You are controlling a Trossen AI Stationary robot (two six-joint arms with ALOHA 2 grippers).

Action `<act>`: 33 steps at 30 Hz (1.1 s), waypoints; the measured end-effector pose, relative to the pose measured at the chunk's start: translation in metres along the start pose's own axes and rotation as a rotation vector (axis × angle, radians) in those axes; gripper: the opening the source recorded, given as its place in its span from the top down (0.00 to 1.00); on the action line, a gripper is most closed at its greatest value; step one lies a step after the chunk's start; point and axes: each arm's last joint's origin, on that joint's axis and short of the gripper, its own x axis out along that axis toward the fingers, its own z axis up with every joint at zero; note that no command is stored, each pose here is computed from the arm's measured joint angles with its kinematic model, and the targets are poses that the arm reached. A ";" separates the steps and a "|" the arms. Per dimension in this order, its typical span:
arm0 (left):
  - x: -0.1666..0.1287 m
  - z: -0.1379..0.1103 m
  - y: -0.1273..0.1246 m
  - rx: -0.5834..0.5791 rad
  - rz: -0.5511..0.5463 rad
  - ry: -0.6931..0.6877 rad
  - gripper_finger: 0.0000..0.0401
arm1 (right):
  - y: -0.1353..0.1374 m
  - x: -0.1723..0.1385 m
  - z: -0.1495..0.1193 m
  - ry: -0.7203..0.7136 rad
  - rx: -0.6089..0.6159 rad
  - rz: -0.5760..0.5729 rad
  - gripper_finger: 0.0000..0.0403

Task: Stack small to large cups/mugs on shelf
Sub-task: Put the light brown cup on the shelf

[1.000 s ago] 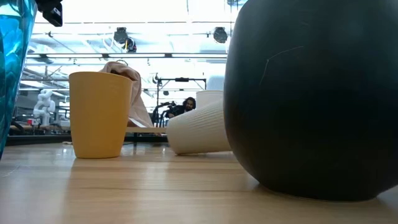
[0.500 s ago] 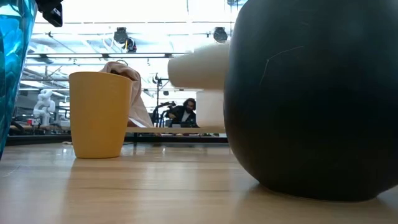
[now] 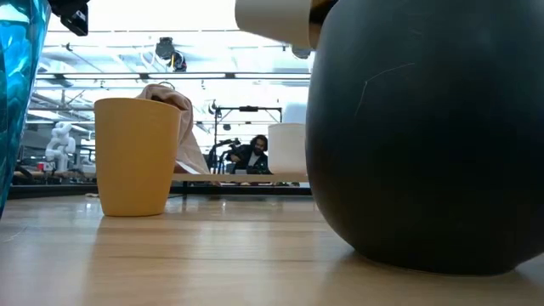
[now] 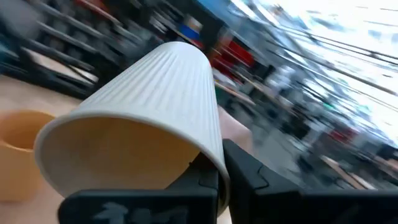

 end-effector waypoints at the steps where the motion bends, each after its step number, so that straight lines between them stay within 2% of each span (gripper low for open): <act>1: 0.001 0.000 -0.001 0.002 0.000 0.002 0.80 | -0.001 0.000 -0.001 0.024 -0.006 -0.038 1.00; 8: 0.010 0.000 -0.007 0.052 0.006 -0.003 0.80 | -0.011 0.001 0.001 0.193 0.039 -0.367 1.00; 10: 0.012 0.000 -0.008 0.057 0.027 -0.001 0.80 | -0.010 0.006 0.006 0.272 0.013 -0.475 1.00; 12: 0.015 -0.001 -0.009 0.061 0.078 0.011 0.80 | -0.007 0.014 0.014 0.325 -0.032 -0.530 1.00; 16: 0.023 -0.004 -0.012 0.089 0.200 0.042 0.80 | 0.006 0.033 0.028 0.363 -0.123 -0.534 1.00; 20: 0.036 -0.009 -0.019 0.153 0.301 0.078 0.80 | 0.010 0.046 0.035 0.376 -0.160 -0.538 1.00; 25: 0.055 -0.019 -0.031 0.259 0.433 0.121 0.80 | 0.002 0.050 0.040 0.333 -0.117 -0.534 1.00; 33: 0.082 -0.030 -0.048 0.352 0.562 0.121 0.80 | -0.005 0.053 0.049 0.173 -0.020 -0.470 1.00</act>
